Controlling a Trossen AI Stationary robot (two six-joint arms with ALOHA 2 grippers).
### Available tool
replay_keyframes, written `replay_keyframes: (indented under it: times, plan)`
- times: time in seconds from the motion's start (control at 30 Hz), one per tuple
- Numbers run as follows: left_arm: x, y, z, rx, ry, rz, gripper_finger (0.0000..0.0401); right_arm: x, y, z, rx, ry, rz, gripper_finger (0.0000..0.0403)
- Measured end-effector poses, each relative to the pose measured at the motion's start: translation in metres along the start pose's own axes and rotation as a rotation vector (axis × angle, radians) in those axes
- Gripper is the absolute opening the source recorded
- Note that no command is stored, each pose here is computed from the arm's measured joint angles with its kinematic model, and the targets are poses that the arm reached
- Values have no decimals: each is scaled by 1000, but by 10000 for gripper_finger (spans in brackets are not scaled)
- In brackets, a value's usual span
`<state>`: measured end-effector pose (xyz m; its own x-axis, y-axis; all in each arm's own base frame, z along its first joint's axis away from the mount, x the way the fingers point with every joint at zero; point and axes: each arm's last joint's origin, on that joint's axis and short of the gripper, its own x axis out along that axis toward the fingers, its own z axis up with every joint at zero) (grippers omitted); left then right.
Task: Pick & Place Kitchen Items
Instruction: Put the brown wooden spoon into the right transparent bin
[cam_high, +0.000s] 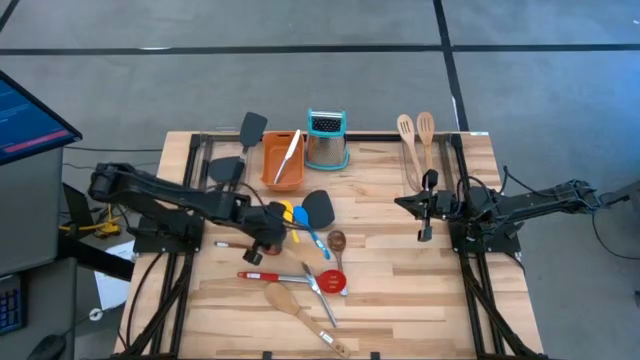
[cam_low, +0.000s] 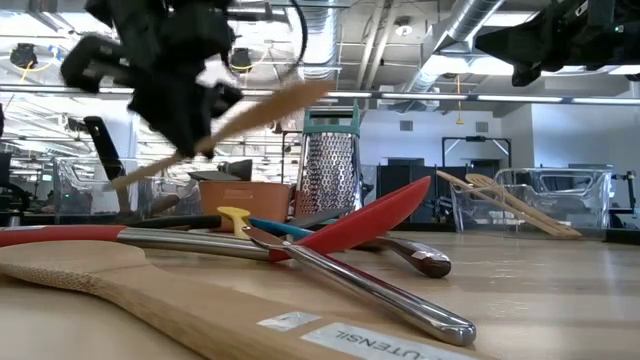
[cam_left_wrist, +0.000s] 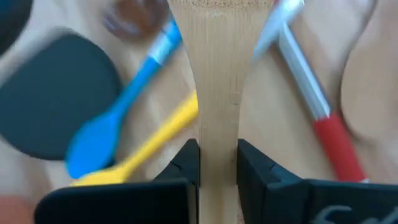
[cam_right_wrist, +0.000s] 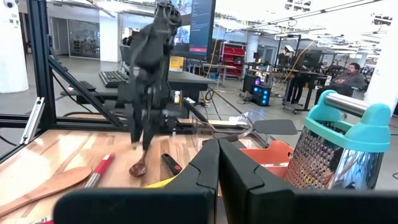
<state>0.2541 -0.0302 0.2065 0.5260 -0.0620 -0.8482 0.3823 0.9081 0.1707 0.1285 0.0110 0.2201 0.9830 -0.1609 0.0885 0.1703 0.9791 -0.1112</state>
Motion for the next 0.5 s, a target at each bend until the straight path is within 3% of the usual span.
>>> replay_keyframes:
  times: [0.27, 0.5]
  plan:
    - [-50, 9, 12, -98, -253, 241, 35, 0, 0, 0, 1, -1, 0, 2]
    - [-68, 20, 30, -157, -473, 452, 35, 0, 0, 1, 9, -15, -2, 2]
